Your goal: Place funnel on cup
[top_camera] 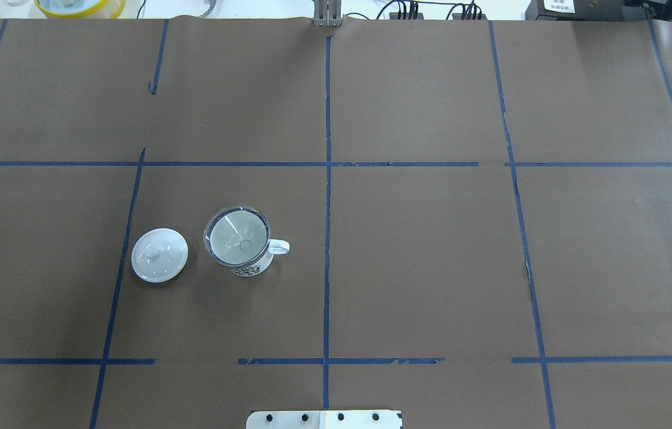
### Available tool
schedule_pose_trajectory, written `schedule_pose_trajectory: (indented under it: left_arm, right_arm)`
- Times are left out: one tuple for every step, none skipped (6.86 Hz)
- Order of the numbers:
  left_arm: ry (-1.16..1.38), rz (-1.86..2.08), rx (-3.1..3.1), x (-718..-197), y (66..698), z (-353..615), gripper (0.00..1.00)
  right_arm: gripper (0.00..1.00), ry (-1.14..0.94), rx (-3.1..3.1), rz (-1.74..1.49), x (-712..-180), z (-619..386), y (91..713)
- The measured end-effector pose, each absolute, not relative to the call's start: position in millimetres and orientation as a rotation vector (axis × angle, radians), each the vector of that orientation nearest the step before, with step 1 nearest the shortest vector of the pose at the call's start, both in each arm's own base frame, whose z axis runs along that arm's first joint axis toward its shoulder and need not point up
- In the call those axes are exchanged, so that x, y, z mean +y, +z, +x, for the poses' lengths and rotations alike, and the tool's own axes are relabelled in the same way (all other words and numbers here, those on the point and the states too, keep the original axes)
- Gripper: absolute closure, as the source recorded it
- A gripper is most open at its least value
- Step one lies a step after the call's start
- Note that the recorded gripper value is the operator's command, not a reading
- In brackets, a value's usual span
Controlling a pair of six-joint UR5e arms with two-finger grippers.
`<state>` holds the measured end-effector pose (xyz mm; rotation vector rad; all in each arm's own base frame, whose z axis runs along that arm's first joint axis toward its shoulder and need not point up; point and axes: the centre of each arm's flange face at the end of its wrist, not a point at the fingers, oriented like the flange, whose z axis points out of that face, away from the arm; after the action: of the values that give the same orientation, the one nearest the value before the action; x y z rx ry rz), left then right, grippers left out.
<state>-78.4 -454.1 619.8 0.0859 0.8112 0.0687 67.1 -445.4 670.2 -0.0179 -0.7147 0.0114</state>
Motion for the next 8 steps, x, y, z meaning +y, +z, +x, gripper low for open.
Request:
schedule_pose_trajectory:
  left_arm:
    - [0.066,0.081,0.809,-448.1,624.5,-78.6,0.0]
    - [0.063,0.071,0.802,-445.4,629.5,-78.8,0.0]
    - [0.06,0.063,0.778,-444.8,634.2,-79.9,0.0]
    - [0.063,0.067,0.748,-446.2,634.0,-81.7,0.0]
    - [0.07,0.08,0.737,-449.2,629.8,-82.1,0.0]
    - [0.077,0.096,0.751,-452.1,621.7,-80.8,0.0]
    - [0.081,0.106,0.801,-452.3,614.3,-77.1,0.0]
    - [0.082,0.104,0.849,-451.4,612.6,-73.5,0.0]
  right_arm:
    - [0.0,0.012,-0.715,-0.018,-445.4,67.1,670.3]
    - [0.0,0.011,-0.715,-0.018,-445.4,67.1,670.3]
    - [0.0,0.011,-0.715,-0.018,-445.4,67.1,670.1]
    - [0.0,0.011,-0.715,-0.018,-445.4,67.2,670.0]
    - [0.0,0.011,-0.715,-0.018,-445.4,67.1,670.0]
    - [0.0,0.011,-0.715,-0.018,-445.4,67.1,670.0]
    - [0.0,0.011,-0.715,-0.018,-445.4,67.1,670.1]
    - [0.0,0.011,-0.715,-0.018,-445.4,67.2,670.2]
